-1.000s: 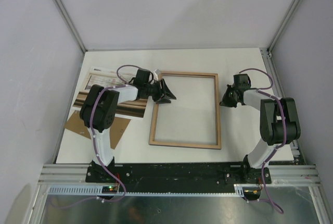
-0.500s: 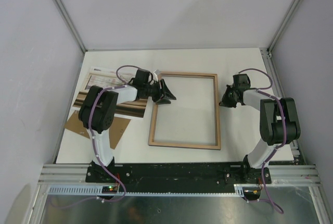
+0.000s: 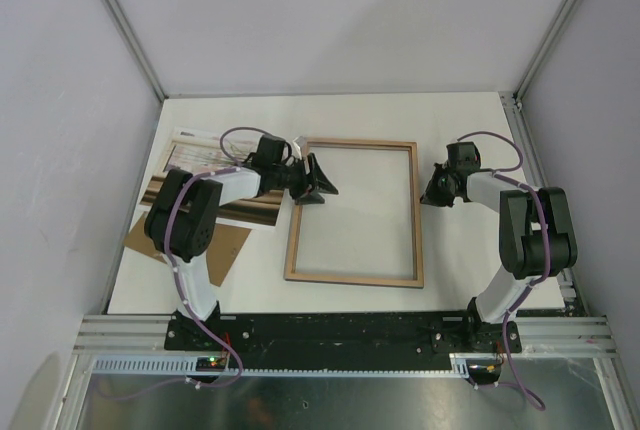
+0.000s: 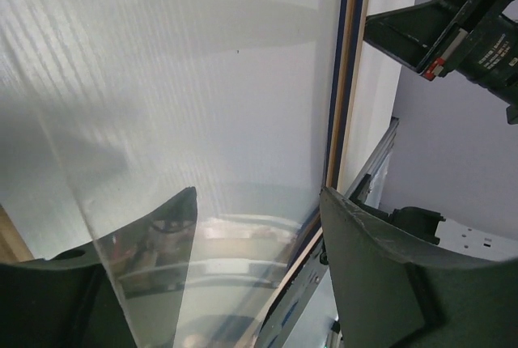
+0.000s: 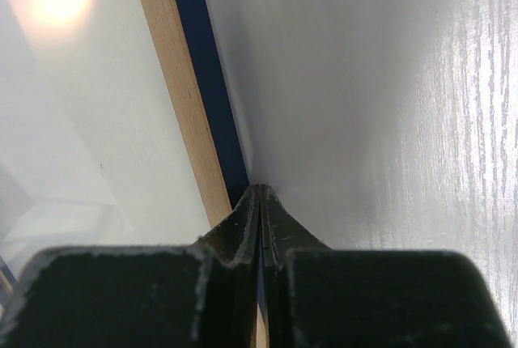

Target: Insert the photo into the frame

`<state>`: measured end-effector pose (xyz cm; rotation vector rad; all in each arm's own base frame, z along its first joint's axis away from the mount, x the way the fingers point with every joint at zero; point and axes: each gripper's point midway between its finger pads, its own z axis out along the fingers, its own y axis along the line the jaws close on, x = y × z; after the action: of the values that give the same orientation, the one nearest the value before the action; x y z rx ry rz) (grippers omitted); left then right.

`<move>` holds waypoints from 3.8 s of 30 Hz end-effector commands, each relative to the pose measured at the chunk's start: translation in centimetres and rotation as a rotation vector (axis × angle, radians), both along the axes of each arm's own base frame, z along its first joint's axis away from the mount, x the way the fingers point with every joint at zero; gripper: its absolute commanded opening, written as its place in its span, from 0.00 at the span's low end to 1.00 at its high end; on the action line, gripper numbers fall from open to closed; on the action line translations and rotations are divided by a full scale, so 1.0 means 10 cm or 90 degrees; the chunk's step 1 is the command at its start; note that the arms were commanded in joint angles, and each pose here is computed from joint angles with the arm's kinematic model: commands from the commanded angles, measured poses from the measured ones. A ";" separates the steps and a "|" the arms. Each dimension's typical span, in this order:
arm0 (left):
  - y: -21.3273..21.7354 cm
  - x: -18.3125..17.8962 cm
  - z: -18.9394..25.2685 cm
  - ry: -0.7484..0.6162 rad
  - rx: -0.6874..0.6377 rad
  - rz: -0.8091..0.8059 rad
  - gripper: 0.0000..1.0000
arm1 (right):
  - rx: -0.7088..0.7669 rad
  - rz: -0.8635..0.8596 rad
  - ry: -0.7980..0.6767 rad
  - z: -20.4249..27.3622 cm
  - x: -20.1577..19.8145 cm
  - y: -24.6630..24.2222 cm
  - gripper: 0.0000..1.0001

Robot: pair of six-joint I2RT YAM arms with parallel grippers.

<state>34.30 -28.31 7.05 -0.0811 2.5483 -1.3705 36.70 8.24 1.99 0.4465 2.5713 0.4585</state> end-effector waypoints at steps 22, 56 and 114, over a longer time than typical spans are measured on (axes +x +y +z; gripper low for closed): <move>-0.07 -0.10 0.34 0.002 -0.082 -0.059 0.44 | 0.011 0.026 0.027 -0.08 -0.01 0.08 0.02; -0.13 -0.13 0.81 -0.052 -0.226 -0.061 0.00 | 0.034 0.041 0.021 -0.02 0.00 0.17 0.02; -0.13 -0.04 0.54 -0.085 -0.213 -0.078 0.00 | 0.044 0.056 0.018 0.00 -0.01 0.24 0.02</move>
<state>33.14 -29.05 11.80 0.0088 2.2924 -1.7831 36.88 9.45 1.99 0.4009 2.5951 0.5327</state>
